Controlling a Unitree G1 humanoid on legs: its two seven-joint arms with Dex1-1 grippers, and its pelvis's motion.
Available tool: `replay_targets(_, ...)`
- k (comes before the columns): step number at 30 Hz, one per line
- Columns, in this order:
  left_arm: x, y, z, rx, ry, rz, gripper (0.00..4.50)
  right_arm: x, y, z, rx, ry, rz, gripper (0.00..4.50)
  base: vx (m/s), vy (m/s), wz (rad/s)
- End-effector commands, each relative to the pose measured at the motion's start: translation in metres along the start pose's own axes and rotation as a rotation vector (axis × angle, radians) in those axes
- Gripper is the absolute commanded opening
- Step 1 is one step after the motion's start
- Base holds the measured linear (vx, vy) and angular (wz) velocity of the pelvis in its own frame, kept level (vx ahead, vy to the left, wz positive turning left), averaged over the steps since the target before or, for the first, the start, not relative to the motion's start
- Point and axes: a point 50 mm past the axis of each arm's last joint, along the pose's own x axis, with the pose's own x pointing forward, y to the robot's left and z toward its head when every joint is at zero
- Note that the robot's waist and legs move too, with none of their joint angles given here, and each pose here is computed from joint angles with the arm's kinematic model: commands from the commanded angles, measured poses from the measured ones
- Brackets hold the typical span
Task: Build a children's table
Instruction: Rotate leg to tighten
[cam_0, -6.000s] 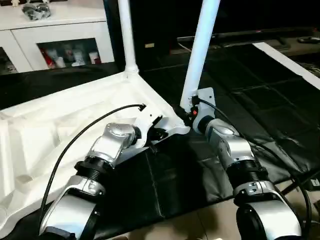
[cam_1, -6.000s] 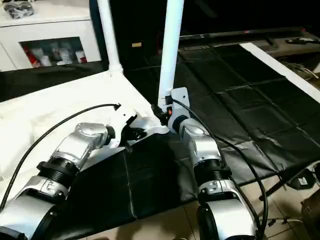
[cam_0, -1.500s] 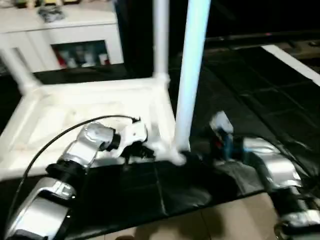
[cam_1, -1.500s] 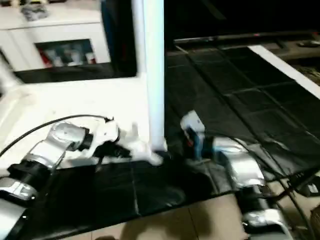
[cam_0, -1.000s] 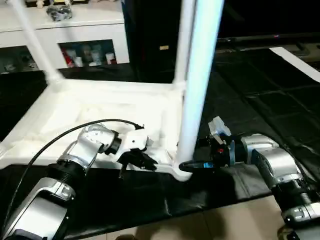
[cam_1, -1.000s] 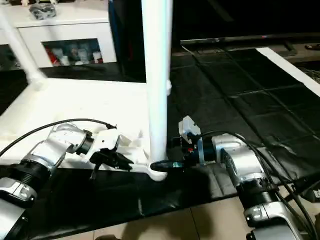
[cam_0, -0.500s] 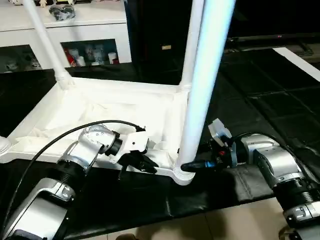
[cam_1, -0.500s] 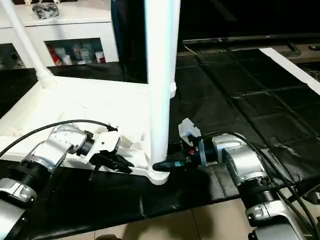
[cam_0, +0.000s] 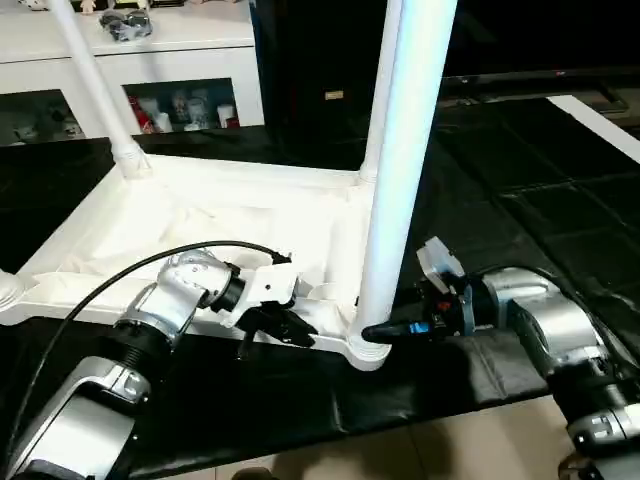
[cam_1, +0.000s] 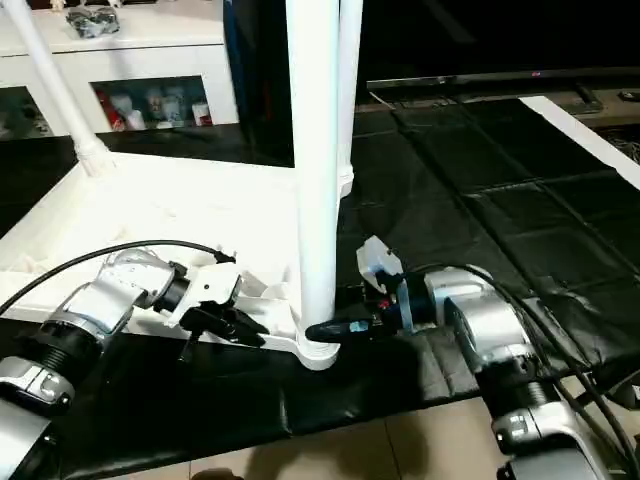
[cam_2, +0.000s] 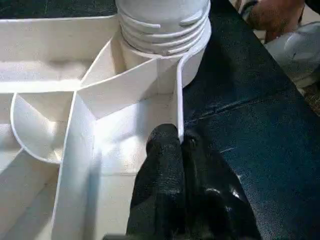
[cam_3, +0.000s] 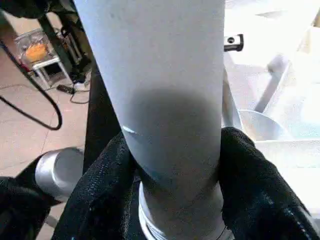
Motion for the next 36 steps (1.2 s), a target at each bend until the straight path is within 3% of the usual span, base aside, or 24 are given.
replay_targets(1,0.0,0.017,0.008,-0.046,-0.021,0.184,0.0,0.021,0.006,-0.006,0.066,-0.079,-0.023,2.03,0.0,0.0,0.0)
replay_targets(3,0.001,0.019,0.008,-0.058,-0.023,0.209,0.0,0.024,0.004,-0.007,0.08,-0.093,-0.059,2.03,0.0,0.0,0.0)
replay_targets(4,0.005,0.028,0.013,-0.107,-0.028,0.311,0.0,0.038,-0.004,-0.011,0.132,-0.142,-0.227,2.03,0.0,0.0,0.0)
replay_targets(10,0.013,0.042,0.026,-0.207,-0.068,0.473,0.0,0.067,-0.024,-0.01,0.275,-0.236,-0.51,2.03,0.0,0.0,0.0)
replay_targets(13,0.03,0.053,0.047,-0.295,-0.149,0.605,0.0,0.099,-0.04,-0.002,0.351,-0.242,-0.701,2.03,0.0,0.0,0.0)
replay_targets(17,0.034,0.053,0.05,-0.293,-0.15,0.613,0.0,0.101,-0.043,0.0,0.344,-0.224,-0.739,2.03,0.0,0.0,0.0)
replay_targets(18,0.036,0.054,0.051,-0.281,-0.141,0.615,0.0,0.101,-0.046,0.005,0.294,-0.206,-0.763,2.03,0.0,0.0,0.0)
replay_targets(20,0.034,0.054,0.049,-0.275,-0.126,0.625,0.0,0.1,-0.046,0.004,0.283,-0.207,-0.774,2.59,0.0,0.0,0.0)
replay_targets(27,0.024,0.053,0.041,-0.265,-0.1,0.625,0.0,0.094,-0.045,0.0,0.259,-0.213,-0.767,3.18,0.0,0.0,0.0)
replay_targets(28,0.02,0.049,0.035,-0.219,-0.085,0.578,0.0,0.084,-0.044,-0.002,0.211,-0.214,-0.762,3.28,0.0,0.0,0.0)
replay_targets(32,0.017,0.047,0.03,-0.213,-0.07,0.558,0.0,0.074,-0.041,-0.004,0.195,-0.226,-0.742,3.62,0.0,0.0,0.0)
replay_targets(34,0.012,0.044,0.025,-0.183,-0.062,0.506,0.0,0.054,-0.036,-0.006,0.162,-0.232,-0.696,3.8,0.0,0.0,0.0)
replay_targets(36,0.01,0.042,0.023,-0.177,-0.055,0.489,0.0,0.049,-0.035,-0.007,0.139,-0.22,-0.681,4.07,0.0,0.0,0.0)
